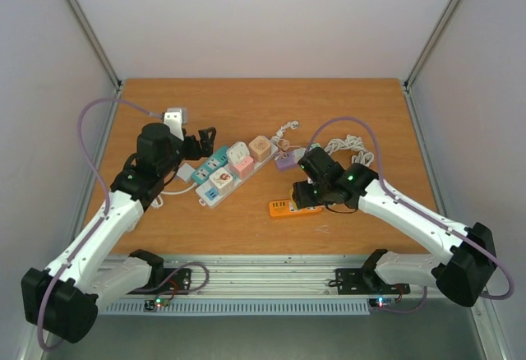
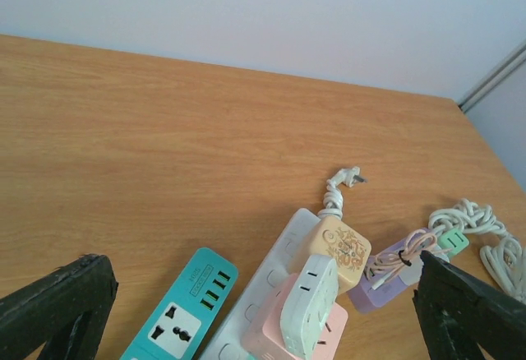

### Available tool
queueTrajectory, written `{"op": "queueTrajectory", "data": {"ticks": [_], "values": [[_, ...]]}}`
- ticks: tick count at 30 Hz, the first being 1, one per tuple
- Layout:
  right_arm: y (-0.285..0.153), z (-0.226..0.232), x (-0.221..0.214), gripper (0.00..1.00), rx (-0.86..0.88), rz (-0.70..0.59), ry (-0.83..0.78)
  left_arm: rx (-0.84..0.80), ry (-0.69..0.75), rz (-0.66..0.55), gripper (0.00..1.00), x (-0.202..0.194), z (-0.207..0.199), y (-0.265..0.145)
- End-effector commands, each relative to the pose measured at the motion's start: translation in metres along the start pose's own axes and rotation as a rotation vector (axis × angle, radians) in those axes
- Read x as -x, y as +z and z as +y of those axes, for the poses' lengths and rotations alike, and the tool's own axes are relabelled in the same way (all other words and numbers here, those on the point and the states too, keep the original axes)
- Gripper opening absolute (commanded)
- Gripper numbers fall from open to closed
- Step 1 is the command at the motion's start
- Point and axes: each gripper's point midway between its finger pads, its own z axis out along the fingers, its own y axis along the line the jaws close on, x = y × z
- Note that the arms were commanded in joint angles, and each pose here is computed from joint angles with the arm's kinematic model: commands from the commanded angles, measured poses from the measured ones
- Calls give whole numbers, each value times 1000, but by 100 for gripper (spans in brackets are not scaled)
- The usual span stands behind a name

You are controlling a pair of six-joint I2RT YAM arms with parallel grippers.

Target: Insert the plug

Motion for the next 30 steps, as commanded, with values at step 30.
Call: {"op": "queueTrajectory", "data": {"ticks": [30], "values": [[48,5,-9,45,-42,111,-22,-9,15,-55,99,8,-1,-12]]}}
